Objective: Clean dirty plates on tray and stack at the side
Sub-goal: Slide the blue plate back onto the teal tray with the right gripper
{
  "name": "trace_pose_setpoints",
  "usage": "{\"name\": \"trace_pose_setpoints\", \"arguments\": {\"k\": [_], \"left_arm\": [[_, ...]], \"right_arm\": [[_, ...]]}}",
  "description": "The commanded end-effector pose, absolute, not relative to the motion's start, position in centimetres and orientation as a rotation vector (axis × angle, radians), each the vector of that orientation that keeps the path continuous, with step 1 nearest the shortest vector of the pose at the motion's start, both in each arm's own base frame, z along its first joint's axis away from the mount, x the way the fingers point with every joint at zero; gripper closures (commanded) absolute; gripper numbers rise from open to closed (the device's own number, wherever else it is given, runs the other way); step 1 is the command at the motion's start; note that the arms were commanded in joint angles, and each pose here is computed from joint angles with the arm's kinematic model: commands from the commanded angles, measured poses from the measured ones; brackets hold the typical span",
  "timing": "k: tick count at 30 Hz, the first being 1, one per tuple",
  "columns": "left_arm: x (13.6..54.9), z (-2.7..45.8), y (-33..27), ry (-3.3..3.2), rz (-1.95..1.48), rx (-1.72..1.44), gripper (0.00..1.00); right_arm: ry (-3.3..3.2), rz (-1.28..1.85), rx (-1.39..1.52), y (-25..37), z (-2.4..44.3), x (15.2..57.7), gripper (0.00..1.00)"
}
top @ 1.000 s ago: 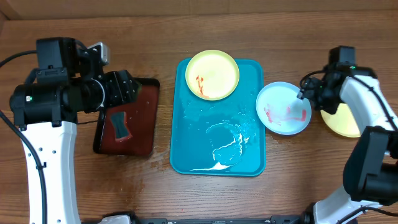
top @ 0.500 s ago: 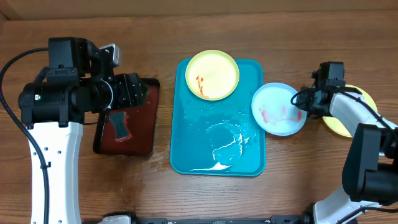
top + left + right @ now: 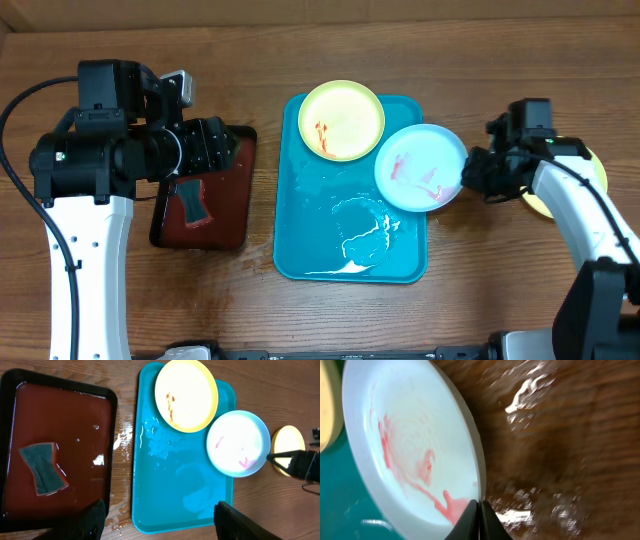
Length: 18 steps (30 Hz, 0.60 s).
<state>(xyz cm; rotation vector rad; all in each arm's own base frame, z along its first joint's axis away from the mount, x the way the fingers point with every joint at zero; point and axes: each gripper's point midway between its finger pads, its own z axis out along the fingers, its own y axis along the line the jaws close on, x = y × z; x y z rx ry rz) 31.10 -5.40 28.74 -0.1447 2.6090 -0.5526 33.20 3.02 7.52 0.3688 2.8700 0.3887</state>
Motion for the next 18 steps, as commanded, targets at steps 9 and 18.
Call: {"name": "trace_pose_setpoints", "arguments": {"k": [9, 18], "left_arm": [[31.1, 29.4, -5.3, 2.588, -0.518, -0.106, 0.29], [31.0, 28.4, -5.2, 2.634, -0.502, -0.093, 0.29]], "right_arm": [[3.075, 0.574, 0.377, 10.7, 8.2, 27.8, 0.85], [2.712, 0.084, 0.116, 4.9, 9.2, 36.8, 0.45]]}}
